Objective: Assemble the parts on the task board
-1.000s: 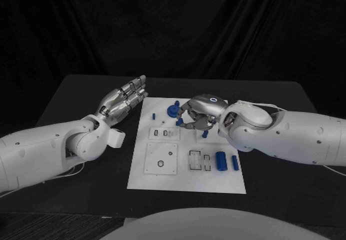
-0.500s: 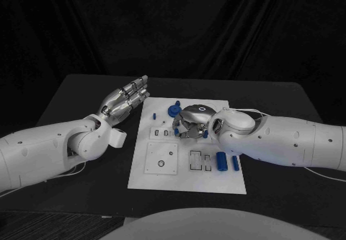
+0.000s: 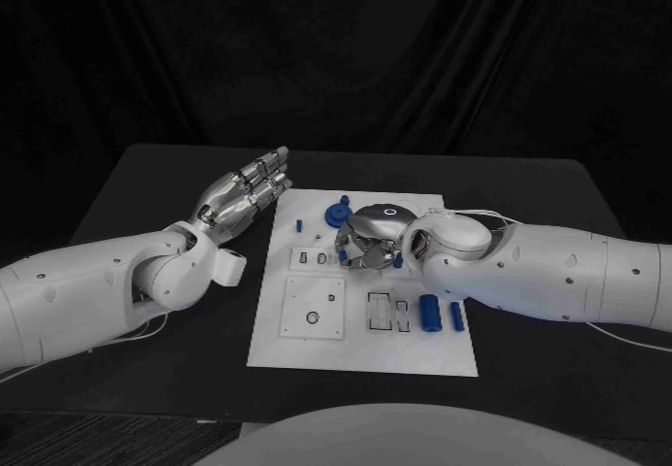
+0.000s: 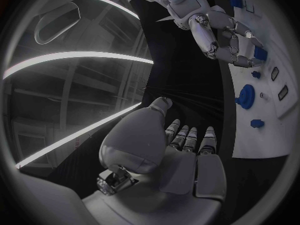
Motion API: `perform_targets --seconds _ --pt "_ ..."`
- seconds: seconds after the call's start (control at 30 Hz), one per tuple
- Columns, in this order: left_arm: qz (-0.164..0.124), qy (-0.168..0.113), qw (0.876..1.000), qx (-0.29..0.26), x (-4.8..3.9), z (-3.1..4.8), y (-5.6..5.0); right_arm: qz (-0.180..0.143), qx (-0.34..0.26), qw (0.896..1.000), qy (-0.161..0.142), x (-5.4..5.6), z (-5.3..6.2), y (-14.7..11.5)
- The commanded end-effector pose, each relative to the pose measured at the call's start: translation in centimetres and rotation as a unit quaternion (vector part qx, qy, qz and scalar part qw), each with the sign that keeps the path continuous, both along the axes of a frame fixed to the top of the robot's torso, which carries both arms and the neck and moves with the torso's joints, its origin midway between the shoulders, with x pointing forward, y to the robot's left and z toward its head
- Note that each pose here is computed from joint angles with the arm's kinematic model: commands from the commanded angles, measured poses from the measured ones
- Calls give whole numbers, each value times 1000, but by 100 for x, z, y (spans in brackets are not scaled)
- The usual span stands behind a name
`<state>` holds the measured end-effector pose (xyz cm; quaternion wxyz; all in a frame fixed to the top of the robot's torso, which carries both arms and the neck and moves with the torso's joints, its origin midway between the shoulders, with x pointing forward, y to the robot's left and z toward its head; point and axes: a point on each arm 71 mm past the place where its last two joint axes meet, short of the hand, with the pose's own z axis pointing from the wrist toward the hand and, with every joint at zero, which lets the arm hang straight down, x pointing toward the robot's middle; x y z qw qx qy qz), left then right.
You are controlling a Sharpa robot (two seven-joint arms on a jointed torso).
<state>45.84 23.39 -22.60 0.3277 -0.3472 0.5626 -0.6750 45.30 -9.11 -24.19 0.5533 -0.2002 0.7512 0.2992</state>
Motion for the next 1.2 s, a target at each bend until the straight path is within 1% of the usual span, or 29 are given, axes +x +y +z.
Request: perform_targets --seconds 0.03,0.87,1.1,1.2 --pt "-8 -2 1000 -7 -5 5 -28 -8 -24 1000 12 0 -64 -24" --pt "-13 2 1000 -7 4 -5 -42 -7 -28 999 14 19 -77 -14" --pt "-10 1 1000 -6 5 -5 -30 -5 0 1000 -6 15 -27 -64" --pt "-9 3 1000 -5 4 -7 -16 -5 20 999 -24 11 35 -102"
